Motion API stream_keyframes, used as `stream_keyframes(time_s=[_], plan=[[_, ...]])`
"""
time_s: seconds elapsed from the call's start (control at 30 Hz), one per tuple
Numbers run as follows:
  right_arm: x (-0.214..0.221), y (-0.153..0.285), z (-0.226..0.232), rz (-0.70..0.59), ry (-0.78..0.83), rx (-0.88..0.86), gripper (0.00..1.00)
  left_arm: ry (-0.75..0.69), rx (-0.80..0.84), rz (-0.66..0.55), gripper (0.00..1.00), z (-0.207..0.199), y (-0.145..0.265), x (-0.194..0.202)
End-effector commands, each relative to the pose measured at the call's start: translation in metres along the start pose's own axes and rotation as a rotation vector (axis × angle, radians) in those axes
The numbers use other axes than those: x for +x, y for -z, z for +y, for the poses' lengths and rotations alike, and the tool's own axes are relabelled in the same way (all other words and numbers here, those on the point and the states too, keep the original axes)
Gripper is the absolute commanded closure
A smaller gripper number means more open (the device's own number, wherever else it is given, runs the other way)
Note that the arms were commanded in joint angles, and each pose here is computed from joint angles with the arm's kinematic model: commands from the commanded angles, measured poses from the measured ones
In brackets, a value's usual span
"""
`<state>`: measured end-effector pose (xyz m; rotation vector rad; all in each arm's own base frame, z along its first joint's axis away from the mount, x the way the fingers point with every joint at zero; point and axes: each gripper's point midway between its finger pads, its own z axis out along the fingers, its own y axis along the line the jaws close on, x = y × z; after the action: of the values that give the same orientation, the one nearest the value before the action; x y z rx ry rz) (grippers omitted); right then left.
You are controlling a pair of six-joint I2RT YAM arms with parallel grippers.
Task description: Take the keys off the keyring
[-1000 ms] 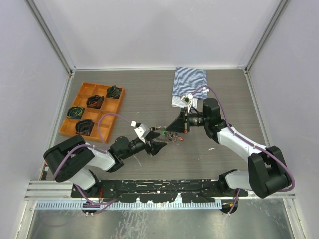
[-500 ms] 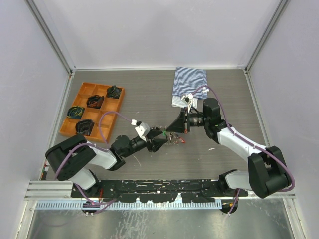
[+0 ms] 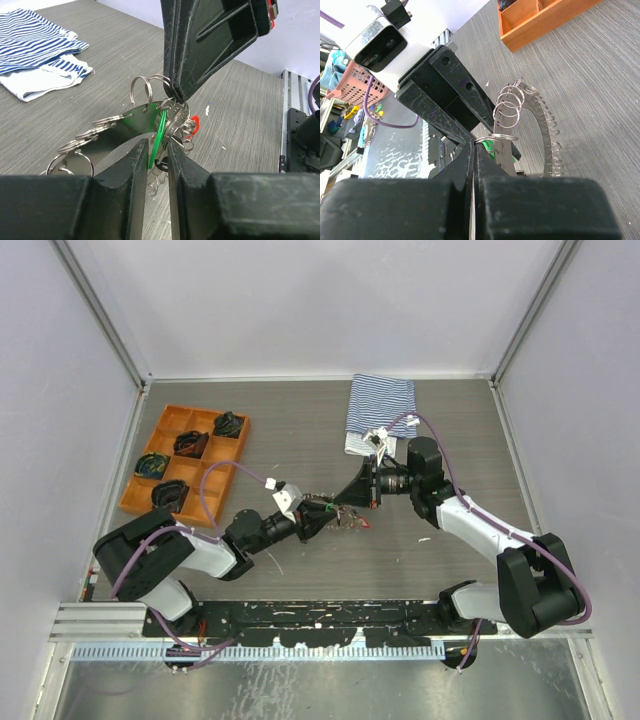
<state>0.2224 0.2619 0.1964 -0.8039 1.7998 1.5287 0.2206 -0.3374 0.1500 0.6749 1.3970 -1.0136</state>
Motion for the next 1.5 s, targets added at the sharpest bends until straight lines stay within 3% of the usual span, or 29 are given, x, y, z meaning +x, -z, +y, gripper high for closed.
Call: stream_keyframes(time_s=[0.0, 0.13, 0.67, 1.0, 1.47], plan=[[-0.019, 0.003, 0.017, -0.043, 0.105, -0.047, 0.99, -0.019, 0.045, -0.110, 0.80, -0.008, -0.009, -0.033], [-0.019, 0.003, 0.017, -0.043, 0.105, -0.047, 0.99, -0.014, 0.067, -0.106, 0.81, -0.013, -0.008, -0.033], [-0.019, 0.003, 0.018, -0.043, 0.106, -0.049, 0.99, 0.049, -0.019, -0.125, 0.61, -0.001, -0.006, -0.042], [-0.019, 0.003, 0.017, -0.042, 0.102, -0.048, 0.99, 0.068, -0.038, -0.131, 0.63, 0.001, -0.008, -0.050], [-0.019, 0.003, 0.018, -0.041, 0.101, -0.051, 0.99, 0.081, -0.044, -0.117, 0.74, 0.001, -0.010, -0.054]])
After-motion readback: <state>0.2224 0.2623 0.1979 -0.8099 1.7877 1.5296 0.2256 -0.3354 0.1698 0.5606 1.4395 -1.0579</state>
